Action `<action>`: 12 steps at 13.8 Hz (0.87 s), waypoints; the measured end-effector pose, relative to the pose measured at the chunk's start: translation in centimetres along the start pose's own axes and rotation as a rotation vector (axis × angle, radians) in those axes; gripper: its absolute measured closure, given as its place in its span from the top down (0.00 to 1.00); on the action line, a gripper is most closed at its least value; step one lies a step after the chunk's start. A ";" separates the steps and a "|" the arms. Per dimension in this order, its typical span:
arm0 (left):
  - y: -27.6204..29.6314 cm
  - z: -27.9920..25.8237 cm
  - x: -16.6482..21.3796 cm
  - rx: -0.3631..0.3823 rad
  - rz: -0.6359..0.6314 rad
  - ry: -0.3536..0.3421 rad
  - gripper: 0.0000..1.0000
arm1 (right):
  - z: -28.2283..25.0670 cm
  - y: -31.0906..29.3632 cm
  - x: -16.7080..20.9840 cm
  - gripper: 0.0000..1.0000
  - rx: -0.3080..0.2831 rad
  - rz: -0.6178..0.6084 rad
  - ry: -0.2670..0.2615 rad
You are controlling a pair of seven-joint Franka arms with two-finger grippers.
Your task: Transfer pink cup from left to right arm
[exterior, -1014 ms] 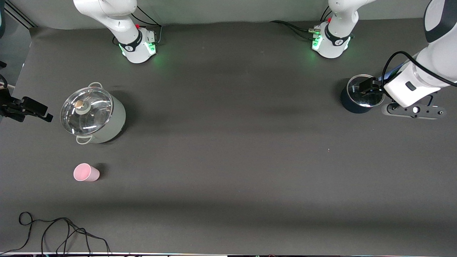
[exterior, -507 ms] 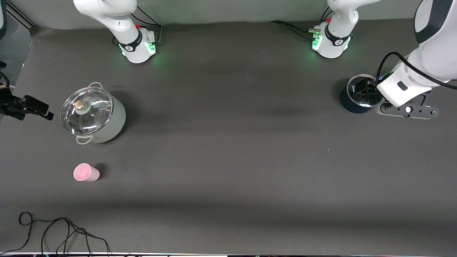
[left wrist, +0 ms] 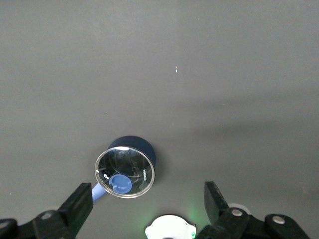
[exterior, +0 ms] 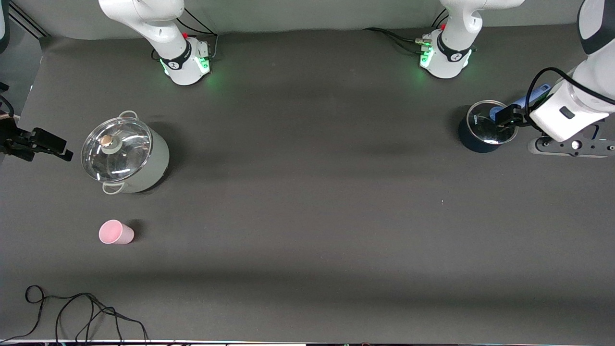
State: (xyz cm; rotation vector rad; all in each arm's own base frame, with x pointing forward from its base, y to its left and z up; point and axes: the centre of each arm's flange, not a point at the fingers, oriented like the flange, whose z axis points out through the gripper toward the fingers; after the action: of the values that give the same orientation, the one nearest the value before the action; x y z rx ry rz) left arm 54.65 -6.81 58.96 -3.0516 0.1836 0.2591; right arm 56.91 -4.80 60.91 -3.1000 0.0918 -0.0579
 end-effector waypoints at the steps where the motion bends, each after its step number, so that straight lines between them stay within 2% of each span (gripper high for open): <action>1: 0.1 -0.1 0.2 0.000 0.016 0.013 1.00 | 0.0 0.0 0.0 1.00 0.000 -0.001 0.000; 4: 0.2 0.3 0.6 0.001 0.036 0.036 1.00 | 0.0 0.0 0.0 1.00 -0.002 -0.021 0.000; 7: 0.1 0.6 0.6 0.000 0.039 0.032 1.00 | 0.0 0.0 0.0 1.00 -0.007 -0.067 -0.001; 12: -0.2 0.6 0.7 -0.001 0.044 0.032 1.00 | 0.1 -0.1 -0.1 1.00 -0.008 -0.075 -0.008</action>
State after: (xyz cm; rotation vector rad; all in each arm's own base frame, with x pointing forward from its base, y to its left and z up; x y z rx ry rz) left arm 55.21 -6.64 58.25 -3.0572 0.2530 0.2133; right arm 56.83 -4.74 60.85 -3.1105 -0.0239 -0.0480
